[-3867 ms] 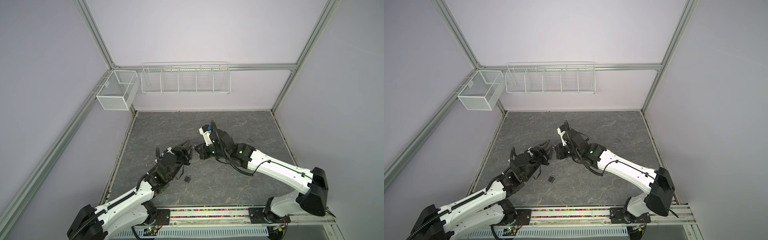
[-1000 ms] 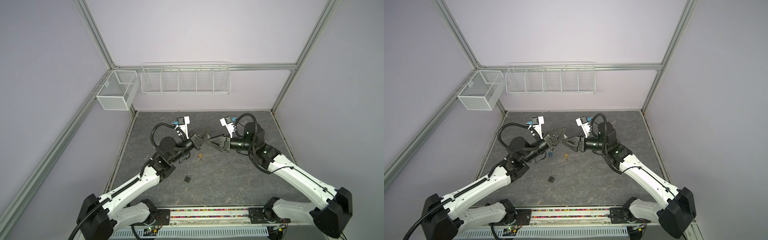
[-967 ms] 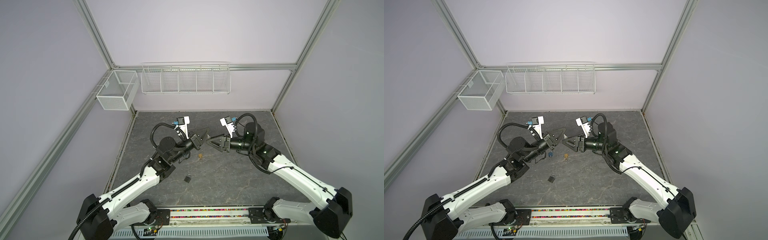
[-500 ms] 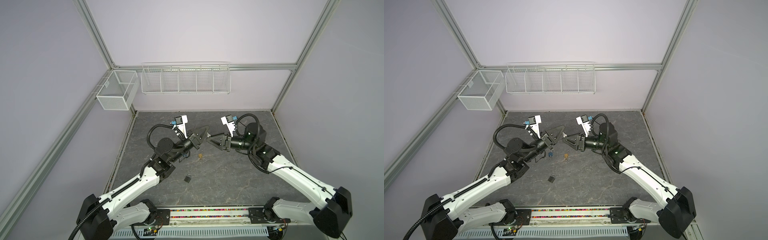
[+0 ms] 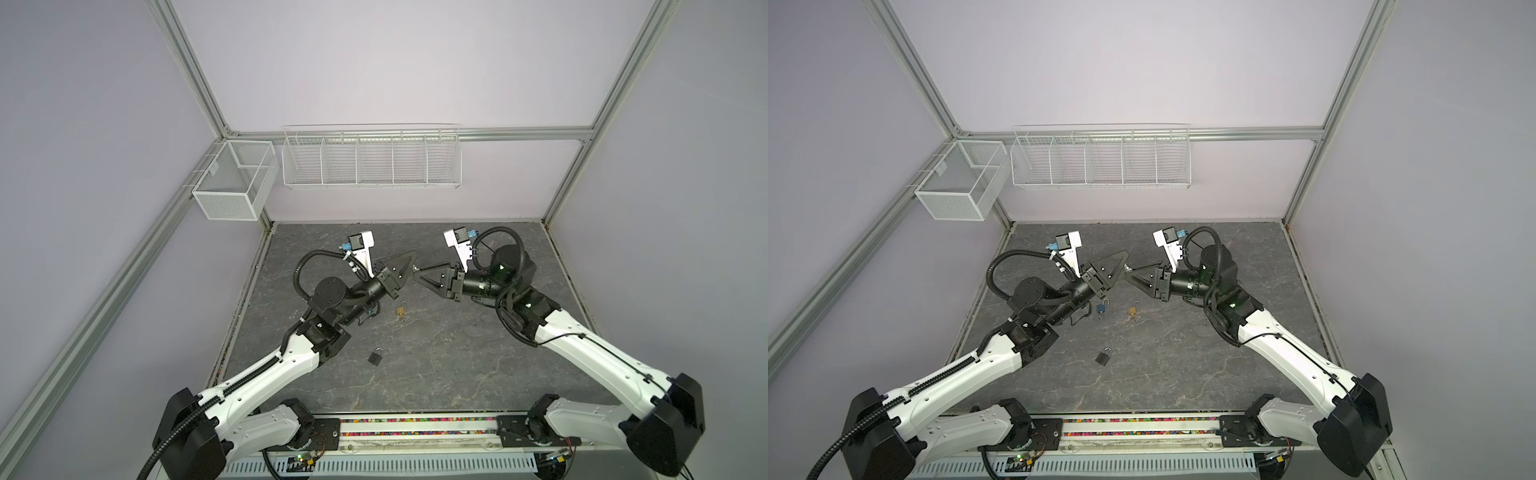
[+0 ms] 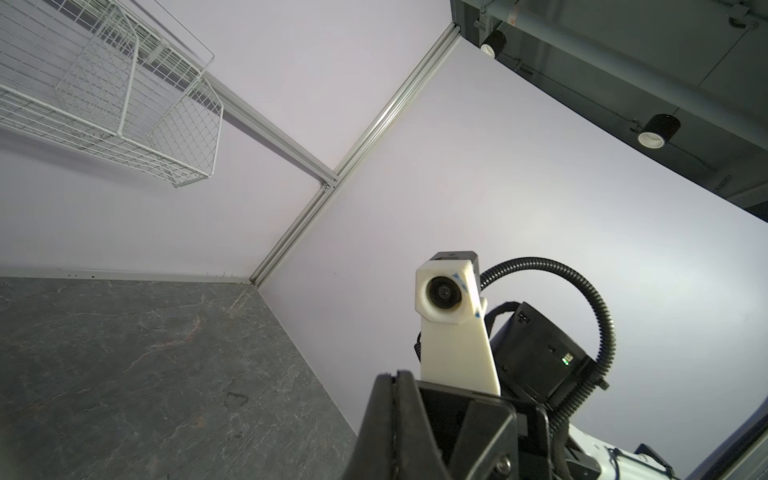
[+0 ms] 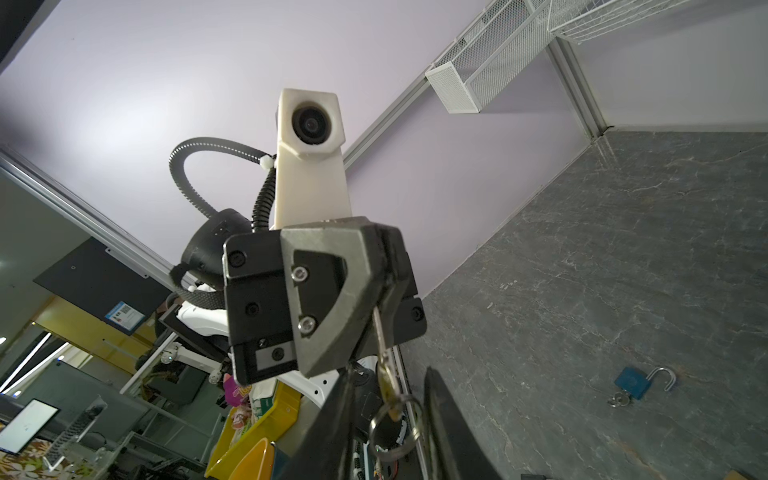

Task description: Unlock with the key

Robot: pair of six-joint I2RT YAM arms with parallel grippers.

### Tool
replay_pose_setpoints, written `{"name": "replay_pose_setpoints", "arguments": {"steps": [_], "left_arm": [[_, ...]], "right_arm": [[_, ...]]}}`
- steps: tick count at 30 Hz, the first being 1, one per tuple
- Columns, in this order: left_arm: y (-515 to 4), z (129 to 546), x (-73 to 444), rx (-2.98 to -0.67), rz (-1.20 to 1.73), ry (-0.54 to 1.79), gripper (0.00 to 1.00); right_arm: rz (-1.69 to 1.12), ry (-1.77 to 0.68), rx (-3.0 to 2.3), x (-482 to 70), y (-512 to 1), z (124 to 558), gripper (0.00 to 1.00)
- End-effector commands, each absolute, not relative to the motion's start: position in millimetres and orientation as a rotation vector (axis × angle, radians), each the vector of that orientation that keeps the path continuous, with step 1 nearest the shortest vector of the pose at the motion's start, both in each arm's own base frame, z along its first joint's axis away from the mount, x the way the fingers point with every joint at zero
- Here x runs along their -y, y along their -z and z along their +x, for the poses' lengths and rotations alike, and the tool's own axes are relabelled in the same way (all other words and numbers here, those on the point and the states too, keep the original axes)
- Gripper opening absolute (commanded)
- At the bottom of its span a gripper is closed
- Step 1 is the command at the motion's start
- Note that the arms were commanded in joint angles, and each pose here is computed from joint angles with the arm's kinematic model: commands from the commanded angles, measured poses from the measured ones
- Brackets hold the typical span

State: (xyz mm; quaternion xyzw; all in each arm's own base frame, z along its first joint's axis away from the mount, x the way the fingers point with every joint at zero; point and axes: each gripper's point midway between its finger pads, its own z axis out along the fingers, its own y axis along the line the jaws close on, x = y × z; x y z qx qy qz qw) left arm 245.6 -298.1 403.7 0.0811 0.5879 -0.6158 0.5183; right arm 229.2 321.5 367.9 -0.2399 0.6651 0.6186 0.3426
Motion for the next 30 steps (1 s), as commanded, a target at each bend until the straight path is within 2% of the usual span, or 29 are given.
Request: {"name": "replay_pose_setpoints", "arguments": {"steps": [1, 17, 25, 26, 28, 30], "left_arm": [[-411.0, 242.9, 291.9, -1.372, 0.186, 1.479, 0.00], [-409.2, 245.6, 292.1, -1.377, 0.169, 1.484, 0.00], [-407.6, 246.1, 292.9, -1.390, 0.165, 1.483, 0.00], [-407.6, 246.1, 292.3, -1.392, 0.165, 1.478, 0.03], [-406.7, 245.0, 289.6, -1.402, 0.166, 1.462, 0.24], [-401.2, 245.6, 284.4, -1.440, 0.151, 1.422, 0.35]], "right_arm": [[-0.635, -1.622, -1.702, -322.8, -371.4, 229.4, 0.26], [-0.643, -1.606, -1.693, -322.7, -371.4, 229.0, 0.07], [-0.640, -1.568, -1.697, -318.3, -373.4, 227.6, 0.07], [-0.636, -1.563, -1.706, -317.3, -372.5, 228.3, 0.06], [-0.632, -1.556, -1.739, -315.8, -367.3, 227.7, 0.06], [-0.627, -1.543, -1.771, -313.1, -361.9, 225.8, 0.07]]}}
